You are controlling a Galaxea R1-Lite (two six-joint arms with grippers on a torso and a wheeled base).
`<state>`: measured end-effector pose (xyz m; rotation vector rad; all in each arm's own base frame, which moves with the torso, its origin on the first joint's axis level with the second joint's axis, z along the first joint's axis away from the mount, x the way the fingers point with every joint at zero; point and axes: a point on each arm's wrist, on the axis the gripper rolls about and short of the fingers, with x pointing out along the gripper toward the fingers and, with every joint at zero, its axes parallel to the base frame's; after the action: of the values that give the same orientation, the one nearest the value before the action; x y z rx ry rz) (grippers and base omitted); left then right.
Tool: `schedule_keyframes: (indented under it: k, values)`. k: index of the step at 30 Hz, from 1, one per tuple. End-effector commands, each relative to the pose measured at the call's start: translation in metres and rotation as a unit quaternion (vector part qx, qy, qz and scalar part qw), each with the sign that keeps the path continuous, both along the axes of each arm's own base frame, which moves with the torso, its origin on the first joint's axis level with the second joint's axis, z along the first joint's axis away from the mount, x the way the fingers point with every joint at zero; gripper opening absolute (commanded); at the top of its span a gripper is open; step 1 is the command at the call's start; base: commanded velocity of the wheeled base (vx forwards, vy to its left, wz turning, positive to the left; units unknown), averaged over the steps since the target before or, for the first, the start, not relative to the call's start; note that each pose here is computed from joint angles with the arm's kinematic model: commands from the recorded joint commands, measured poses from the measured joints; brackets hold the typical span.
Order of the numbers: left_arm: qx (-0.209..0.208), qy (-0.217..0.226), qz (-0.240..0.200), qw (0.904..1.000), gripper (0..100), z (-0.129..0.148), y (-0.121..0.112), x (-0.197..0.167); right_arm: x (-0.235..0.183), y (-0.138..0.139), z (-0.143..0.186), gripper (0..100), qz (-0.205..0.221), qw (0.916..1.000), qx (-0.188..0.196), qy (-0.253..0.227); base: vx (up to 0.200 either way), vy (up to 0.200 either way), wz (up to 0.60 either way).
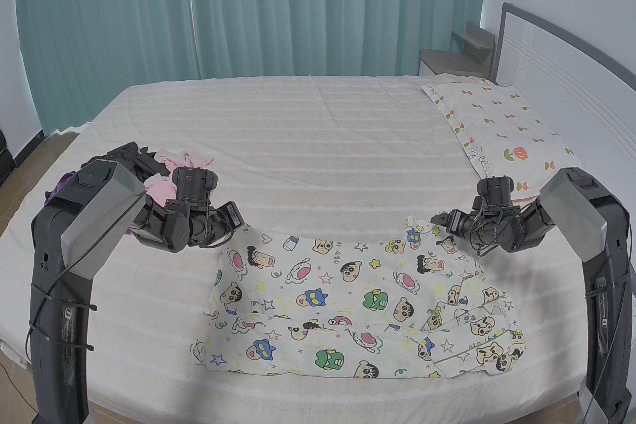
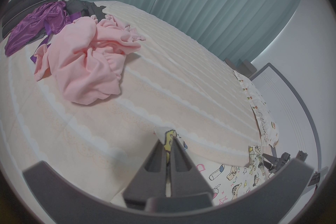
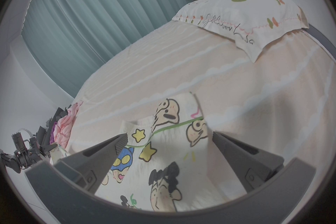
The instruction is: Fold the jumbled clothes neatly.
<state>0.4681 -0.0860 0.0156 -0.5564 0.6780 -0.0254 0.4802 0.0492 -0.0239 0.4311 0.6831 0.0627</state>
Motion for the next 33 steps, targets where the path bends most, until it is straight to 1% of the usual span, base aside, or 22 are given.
schedule_keyframes:
  k: [1, 2, 11, 15, 18, 19, 20, 26, 33]
  values:
    - [-0.007, -0.005, 0.003, 1.0, 0, 0.007, -0.001, -0.001, 0.007, 0.008, -0.013, 100, 0.008, 0.9999, -0.001, 0.015, 0.0, 0.0, 0.0]
    - [-0.006, -0.004, 0.0, 1.0, 0, 0.007, -0.004, -0.002, 0.007, 0.009, -0.014, 0, 0.01, 0.9998, -0.002, 0.016, 0.0, 0.0, 0.0]
    - [-0.004, 0.009, -0.004, 0.9999, 0, 0.002, -0.007, -0.006, 0.007, 0.008, -0.008, 0, 0.011, 0.9999, -0.001, 0.006, 0.0, 0.0, 0.0]
    - [-0.004, 0.011, -0.003, 0.9999, 0, 0.004, -0.006, -0.01, 0.008, 0.009, -0.004, 0, 0.009, 0.9999, 0.003, -0.004, 0.0, 0.0, 0.0]
    - [-0.002, 0.007, -0.001, 1.0, 0, 0.01, -0.004, -0.013, 0.008, 0.007, 0.005, 0, 0.007, 0.9997, 0.006, -0.023, 0.0, 0.0, 0.0]
    - [-0.002, 0.007, -0.001, 1.0, 0, 0.01, -0.004, -0.013, 0.008, 0.007, 0.005, 0, 0.007, 0.9997, 0.006, -0.023, 0.0, 0.0, 0.0]
    - [0.0, 0.002, 0.004, 1.0, 0, 0.014, -0.003, -0.013, 0.006, 0.006, 0.009, 0, 0.006, 0.9993, 0.008, -0.035, 0.0, 0.0, 0.0]
    - [0.005, -0.003, 0.008, 0.9999, 0, 0.017, -0.003, -0.013, -0.002, 0.004, 0.01, 0, 0.006, 0.9981, 0.007, -0.061, 0.0, 0.0, 0.0]
    - [0.018, -0.019, 0.033, 0.9991, 0, 0.018, -0.003, -0.01, -0.005, 0.002, 0.015, 0, 0.003, 0.996, 0.006, -0.089, 0.0, 0.0, 0.0]
